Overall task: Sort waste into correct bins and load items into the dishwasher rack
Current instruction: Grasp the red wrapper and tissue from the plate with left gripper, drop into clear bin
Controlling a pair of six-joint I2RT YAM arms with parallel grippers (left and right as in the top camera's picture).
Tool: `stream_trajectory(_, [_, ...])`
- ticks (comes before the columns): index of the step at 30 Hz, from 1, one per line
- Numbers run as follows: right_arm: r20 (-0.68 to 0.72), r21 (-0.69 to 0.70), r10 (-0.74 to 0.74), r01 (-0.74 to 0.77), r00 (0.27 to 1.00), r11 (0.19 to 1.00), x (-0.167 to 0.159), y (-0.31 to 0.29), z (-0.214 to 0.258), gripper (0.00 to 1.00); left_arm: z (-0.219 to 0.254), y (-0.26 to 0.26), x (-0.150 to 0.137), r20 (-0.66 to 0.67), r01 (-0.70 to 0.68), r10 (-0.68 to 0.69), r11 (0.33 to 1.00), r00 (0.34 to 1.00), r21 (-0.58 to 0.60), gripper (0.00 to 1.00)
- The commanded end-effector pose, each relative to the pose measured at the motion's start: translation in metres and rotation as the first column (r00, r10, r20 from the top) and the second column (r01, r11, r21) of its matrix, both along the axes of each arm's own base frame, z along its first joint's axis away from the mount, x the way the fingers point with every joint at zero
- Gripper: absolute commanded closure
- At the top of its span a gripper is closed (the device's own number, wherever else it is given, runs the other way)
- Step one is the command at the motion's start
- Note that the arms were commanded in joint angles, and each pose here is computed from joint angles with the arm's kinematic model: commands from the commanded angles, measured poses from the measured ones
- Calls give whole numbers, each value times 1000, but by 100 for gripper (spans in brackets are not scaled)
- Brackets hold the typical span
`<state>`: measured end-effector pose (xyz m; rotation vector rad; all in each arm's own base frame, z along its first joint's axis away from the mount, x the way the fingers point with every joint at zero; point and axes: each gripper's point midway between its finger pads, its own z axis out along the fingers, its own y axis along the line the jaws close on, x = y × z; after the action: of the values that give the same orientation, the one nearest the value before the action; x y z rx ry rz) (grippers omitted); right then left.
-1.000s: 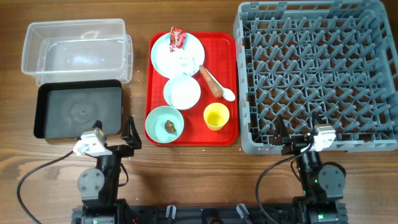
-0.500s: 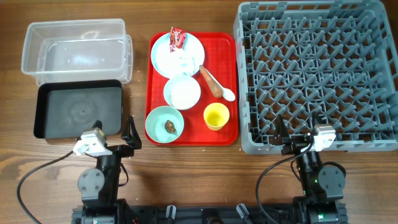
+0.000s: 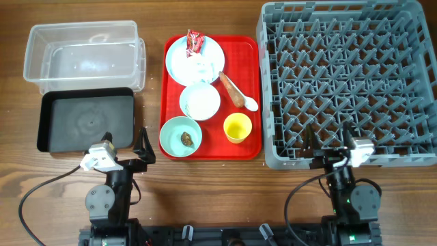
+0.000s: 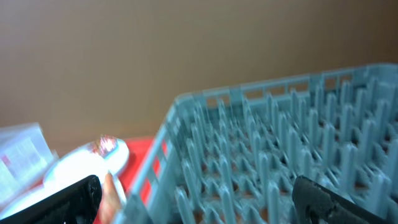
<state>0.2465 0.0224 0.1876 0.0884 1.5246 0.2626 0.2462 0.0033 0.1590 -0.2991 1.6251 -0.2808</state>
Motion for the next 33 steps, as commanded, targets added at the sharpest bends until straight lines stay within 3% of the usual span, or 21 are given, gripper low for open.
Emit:
stream_trajectory(1, [23, 151, 22, -26, 999, 988, -1, 2, 9, 0, -3, 4, 0, -5, -24, 23, 1000, 1000, -8, 0])
stream_trajectory(7, [23, 155, 18, -21, 1000, 988, -1, 1, 9, 0, -3, 4, 0, -4, -21, 21, 1000, 1000, -8, 0])
stream_trajectory(10, [59, 173, 4, -14, 998, 985, -2, -1, 18, 0, 9, -8, 1, 46, 51, -51, 999, 998, -7, 0])
stream_trajectory(14, [221, -58, 178, -169, 959, 984, -16, 30, 59, 0, 71, -28, -8, 277, 148, -169, 984, 946, 96, 0])
stream_trajectory(18, [251, -158, 188, -152, 949, 976, -22, 32, 96, 0, 120, -30, -10, 304, 140, -186, 976, 934, 166, 0])
stream_trajectory(23, [161, -178, 194, -165, 968, 970, -3, 34, 130, 0, 155, -37, 23, 161, 204, -236, 960, 958, 192, 0])
stream_trajectory(28, [-83, -194, 193, -205, 978, 959, 30, 36, 141, 0, 168, -46, 90, -140, 323, -306, 939, 942, 119, 0])
stream_trajectory(33, [-353, -235, 188, -281, 917, 930, 54, 37, 132, 0, 162, -68, 159, -476, 427, -338, 900, 812, 89, 0])
